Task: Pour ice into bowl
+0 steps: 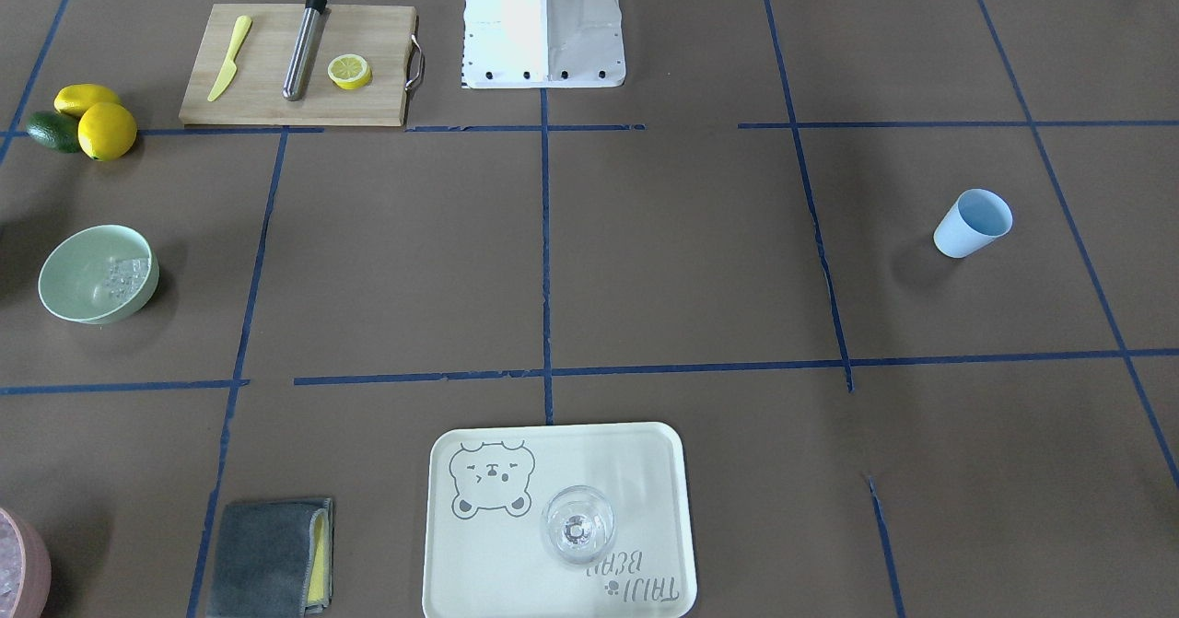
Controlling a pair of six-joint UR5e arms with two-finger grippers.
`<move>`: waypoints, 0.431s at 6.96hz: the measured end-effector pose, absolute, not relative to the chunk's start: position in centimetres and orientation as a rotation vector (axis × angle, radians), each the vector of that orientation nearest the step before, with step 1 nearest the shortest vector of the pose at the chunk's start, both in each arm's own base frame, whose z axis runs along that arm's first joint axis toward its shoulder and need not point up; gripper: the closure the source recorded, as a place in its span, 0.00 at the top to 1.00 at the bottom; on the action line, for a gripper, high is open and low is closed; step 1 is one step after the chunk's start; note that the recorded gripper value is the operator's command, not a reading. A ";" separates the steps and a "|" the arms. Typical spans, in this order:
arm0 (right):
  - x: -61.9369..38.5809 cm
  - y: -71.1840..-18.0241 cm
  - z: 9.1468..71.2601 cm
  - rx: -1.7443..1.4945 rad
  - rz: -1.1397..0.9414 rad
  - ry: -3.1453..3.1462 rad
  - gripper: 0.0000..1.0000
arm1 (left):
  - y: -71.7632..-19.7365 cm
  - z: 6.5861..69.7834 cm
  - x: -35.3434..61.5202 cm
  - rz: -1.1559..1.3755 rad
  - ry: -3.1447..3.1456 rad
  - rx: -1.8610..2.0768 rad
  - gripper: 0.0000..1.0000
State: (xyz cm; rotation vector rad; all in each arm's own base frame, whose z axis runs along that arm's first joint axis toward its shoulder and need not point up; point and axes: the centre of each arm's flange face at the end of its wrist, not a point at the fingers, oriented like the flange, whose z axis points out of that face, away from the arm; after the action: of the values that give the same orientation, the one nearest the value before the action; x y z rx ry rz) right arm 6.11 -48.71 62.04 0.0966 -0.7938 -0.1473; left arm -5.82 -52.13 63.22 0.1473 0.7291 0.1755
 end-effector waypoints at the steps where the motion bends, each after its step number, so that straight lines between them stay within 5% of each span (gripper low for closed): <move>1: 6.1 -48.6 62.1 0.095 -0.146 -0.802 1.00 | -52.1 63.3 -5.8 0.176 0.729 0.149 1.00; 3: 6.0 -48.4 62.3 0.098 -0.144 -0.823 1.00 | -52.1 63.3 -5.8 0.176 0.729 0.149 1.00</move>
State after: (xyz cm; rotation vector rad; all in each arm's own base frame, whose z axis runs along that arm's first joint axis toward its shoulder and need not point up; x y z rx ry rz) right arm 6.01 -48.40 62.25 0.0977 -0.8225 -0.1443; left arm -5.82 -52.14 63.29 0.1491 0.7288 0.1764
